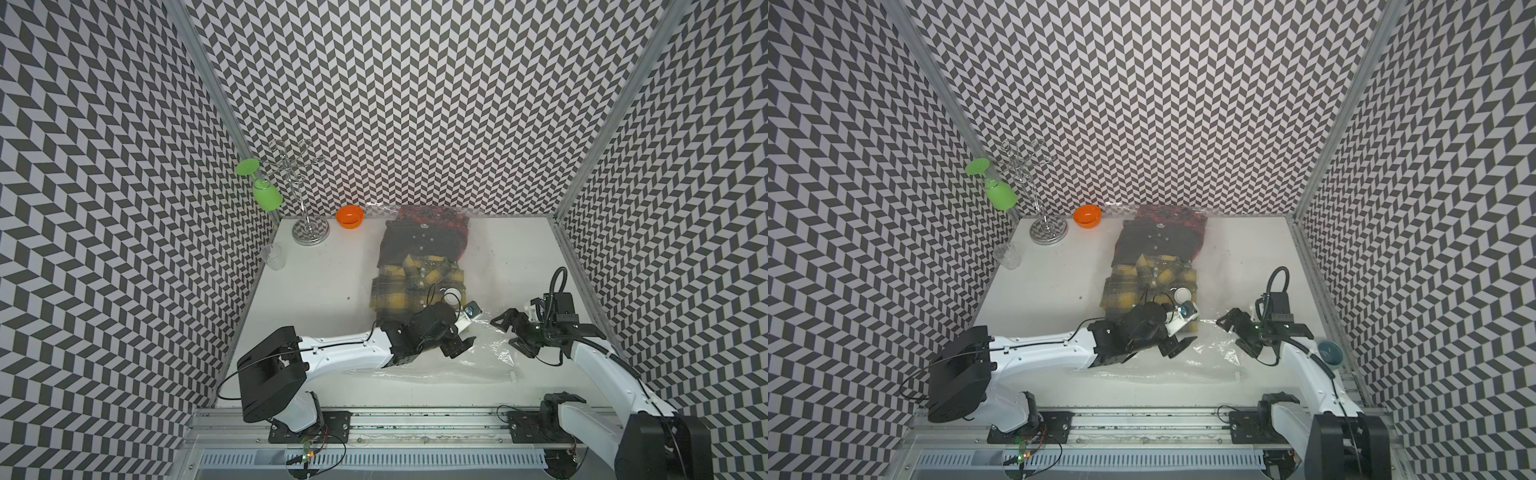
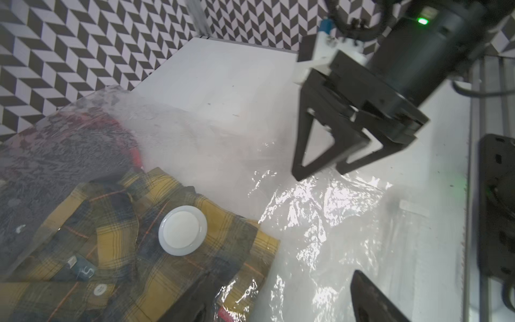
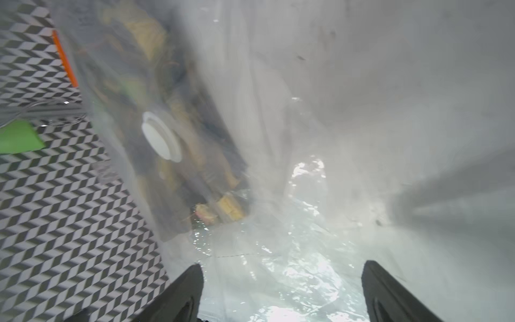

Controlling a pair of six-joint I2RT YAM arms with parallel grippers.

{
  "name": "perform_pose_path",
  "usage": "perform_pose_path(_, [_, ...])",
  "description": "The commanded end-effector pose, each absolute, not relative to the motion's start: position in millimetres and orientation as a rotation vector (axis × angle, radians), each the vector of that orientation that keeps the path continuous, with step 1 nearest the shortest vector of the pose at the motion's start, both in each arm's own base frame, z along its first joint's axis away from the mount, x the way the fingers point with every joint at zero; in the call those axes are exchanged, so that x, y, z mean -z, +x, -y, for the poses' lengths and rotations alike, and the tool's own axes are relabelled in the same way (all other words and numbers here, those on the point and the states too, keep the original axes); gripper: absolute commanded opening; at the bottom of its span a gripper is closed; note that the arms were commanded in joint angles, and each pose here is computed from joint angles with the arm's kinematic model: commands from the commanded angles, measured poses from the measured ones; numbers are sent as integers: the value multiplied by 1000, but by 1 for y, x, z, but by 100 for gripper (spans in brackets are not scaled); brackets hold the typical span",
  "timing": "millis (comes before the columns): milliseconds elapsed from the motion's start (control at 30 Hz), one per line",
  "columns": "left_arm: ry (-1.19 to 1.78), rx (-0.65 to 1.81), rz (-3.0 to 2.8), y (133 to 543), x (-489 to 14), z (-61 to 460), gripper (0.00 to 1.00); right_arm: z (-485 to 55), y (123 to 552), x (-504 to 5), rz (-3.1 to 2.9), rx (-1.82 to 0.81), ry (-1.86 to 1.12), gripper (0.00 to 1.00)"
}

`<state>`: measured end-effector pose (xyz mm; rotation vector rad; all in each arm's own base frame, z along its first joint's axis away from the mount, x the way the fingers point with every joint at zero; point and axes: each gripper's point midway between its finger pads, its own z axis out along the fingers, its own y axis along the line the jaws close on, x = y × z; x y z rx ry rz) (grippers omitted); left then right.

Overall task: Place the folded shirt into the vacuum bag
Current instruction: Close the vacuum bag at the center of the board.

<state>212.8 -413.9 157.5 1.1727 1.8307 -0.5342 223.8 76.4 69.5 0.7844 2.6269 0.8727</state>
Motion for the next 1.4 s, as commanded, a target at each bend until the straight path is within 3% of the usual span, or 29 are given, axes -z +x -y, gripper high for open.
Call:
perform_pose_path(0, [1098, 560, -1913, 221, -147, 428, 78, -47, 220, -57, -2617, -631, 878, 91])
perform_pose_path(300, [916, 619, -2088, 259, -105, 408, 75, -54, 196, -38, -2687, -660, 899, 91])
perform_pose_path(567, [945, 587, -2150, 256, -63, 406, 74, -98, 190, -37, -2668, -1064, 693, 84])
perform_pose_path(767, [962, 558, -2199, 251, -32, 395, 74, -108, 200, -69, -2549, -1147, 497, 70])
perform_pose_path(900, [965, 567, -2174, 253, -47, 398, 74, -113, 211, -97, -2452, -1206, 440, 60])
perform_pose_path(1133, [967, 600, -2077, 254, -79, 400, 74, -101, 209, -64, -2600, -1079, 519, 52])
perform_pose_path(1233, [977, 590, -2051, 252, -85, 396, 74, -104, 207, -59, -2632, -1110, 527, 38])
perform_pose_path(1367, [1037, 550, -1905, 246, -120, 393, 74, -110, 218, -91, -2542, -1193, 526, 19])
